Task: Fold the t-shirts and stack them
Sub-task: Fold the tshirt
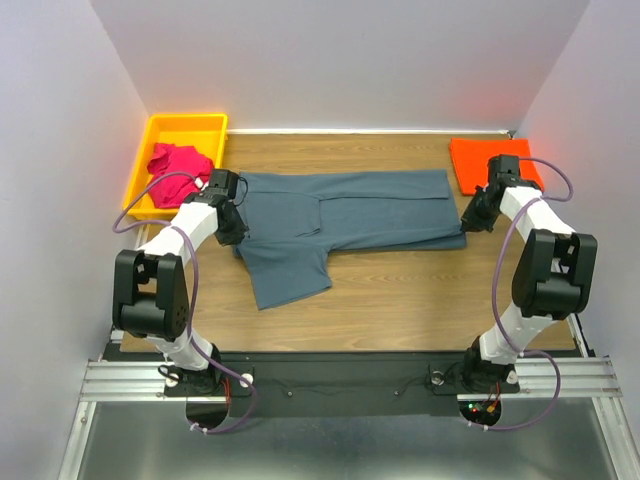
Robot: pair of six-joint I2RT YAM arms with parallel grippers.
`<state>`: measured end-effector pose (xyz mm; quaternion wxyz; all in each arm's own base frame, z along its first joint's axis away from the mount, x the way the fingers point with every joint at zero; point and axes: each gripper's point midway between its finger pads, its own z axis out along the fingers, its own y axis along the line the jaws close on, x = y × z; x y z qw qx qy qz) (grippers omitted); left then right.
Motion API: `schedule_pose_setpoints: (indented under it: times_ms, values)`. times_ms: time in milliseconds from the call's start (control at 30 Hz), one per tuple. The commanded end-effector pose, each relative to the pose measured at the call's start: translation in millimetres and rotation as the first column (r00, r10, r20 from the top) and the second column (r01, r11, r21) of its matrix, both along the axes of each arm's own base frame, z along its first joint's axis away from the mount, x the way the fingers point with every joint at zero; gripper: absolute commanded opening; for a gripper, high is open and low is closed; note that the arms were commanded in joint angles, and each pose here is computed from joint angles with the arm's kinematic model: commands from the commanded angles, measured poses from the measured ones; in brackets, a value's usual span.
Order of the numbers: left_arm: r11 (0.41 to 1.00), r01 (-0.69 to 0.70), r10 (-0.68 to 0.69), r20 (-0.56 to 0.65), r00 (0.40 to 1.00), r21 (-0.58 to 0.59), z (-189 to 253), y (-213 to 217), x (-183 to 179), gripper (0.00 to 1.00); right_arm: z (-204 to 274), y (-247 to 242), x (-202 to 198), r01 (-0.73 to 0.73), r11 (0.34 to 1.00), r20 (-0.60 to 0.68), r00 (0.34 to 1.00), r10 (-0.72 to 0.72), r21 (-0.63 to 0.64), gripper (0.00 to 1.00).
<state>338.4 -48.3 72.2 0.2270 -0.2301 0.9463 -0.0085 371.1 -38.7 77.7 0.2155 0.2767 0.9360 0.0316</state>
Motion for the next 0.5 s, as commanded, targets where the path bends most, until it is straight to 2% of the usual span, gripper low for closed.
schedule_pose_setpoints:
  times_ms: [0, 467]
  values:
    - [1.000, -0.008, 0.007, 0.044, 0.999, 0.023, 15, 9, 13, 0.00, 13, -9, 19, 0.008, 1.000, 0.055, 0.998, -0.006, -0.022, 0.01]
    - [1.000, -0.014, 0.014, 0.026, 1.000, 0.016, 0, 11, 20, 0.00, 3, -3, 35, -0.003, 1.000, 0.051, 0.999, 0.002, 0.019, 0.01]
